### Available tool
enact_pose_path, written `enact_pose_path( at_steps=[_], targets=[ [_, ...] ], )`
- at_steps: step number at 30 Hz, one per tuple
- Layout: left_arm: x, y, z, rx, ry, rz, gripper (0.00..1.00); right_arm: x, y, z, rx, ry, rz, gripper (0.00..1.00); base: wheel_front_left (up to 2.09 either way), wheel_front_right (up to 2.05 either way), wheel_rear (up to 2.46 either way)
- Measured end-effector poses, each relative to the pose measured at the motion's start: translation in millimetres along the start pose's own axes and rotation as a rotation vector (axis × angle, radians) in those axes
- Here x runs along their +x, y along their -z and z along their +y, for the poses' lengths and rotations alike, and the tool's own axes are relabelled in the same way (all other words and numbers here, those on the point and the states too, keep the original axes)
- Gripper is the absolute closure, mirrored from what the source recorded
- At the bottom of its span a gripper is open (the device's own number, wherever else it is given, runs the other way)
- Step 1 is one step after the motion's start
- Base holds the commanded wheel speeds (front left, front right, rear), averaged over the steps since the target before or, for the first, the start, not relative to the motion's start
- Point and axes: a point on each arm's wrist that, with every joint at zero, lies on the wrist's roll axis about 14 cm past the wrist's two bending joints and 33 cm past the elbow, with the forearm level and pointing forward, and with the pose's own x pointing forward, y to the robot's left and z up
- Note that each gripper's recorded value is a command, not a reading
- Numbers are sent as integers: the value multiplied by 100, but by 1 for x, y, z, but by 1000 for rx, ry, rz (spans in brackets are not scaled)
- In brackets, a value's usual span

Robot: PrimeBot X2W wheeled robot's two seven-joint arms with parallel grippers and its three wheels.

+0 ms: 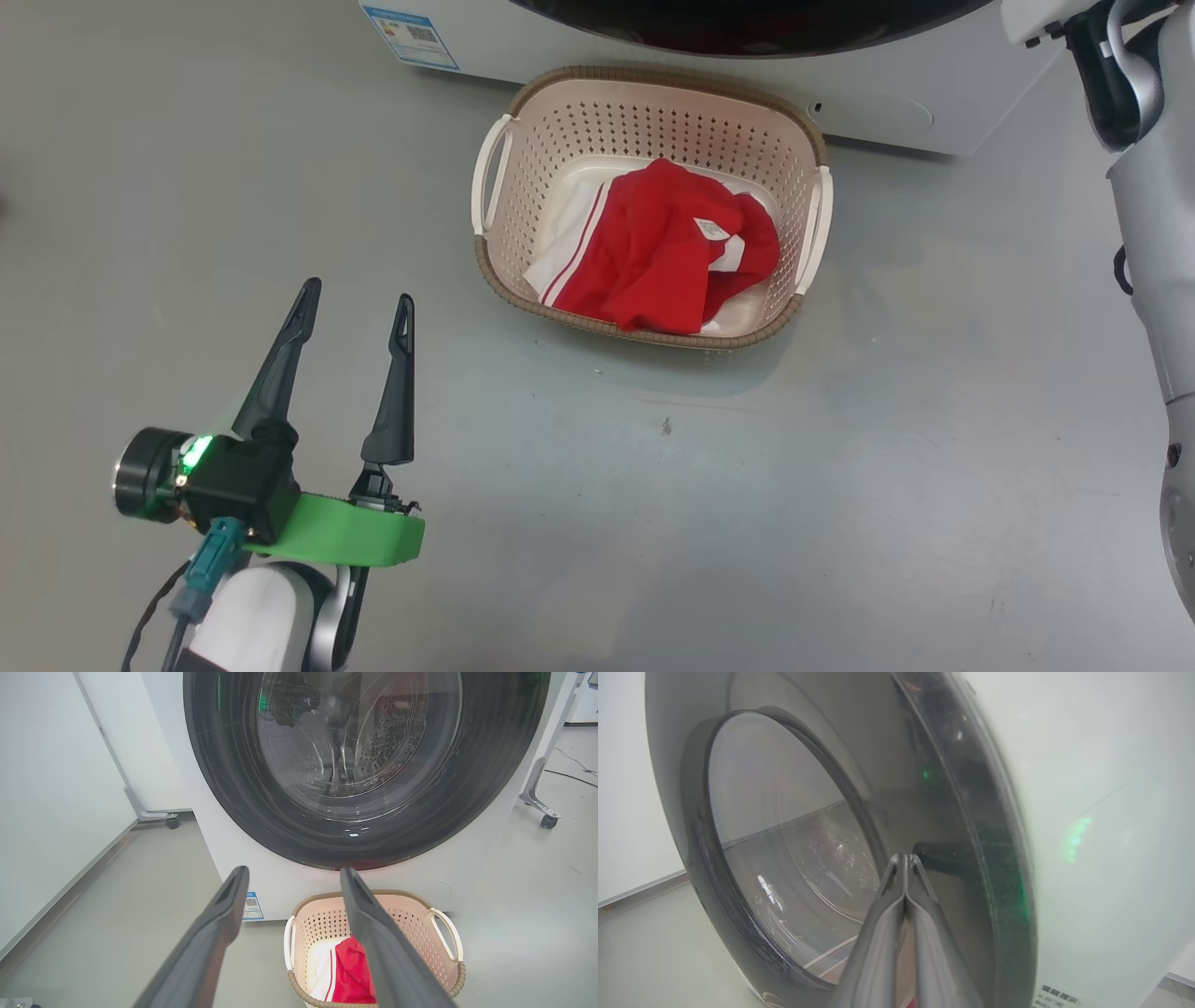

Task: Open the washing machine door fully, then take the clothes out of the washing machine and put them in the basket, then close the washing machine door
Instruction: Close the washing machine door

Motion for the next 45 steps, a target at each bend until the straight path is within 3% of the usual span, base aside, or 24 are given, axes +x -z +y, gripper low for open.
enact_pose_path(
  at_steps=[10,18,29,31,32,33,45],
  targets=[
    [2,6,4,0,-21,15,0,11,12,-7,81,41,17,100,0,0,0],
    [0,5,4,3,-18,12,0,8,9,1,60,23,30,100,0,0,0],
    [-1,-5,3,25,-2,-15,0,-31,27,15,105,30,96,100,0,0,0],
    [-2,-8,3,28,2,-23,0,-38,21,14,108,37,78,58,0,0,0],
    [-2,-9,3,27,4,-28,0,-40,15,14,110,40,64,21,0,0,0],
    [-2,-11,2,26,6,-33,0,-43,11,14,112,43,51,0,0,0,0],
    [-8,-22,-14,5,60,-61,0,-121,27,17,153,116,111,0,0,0,0]
  ],
)
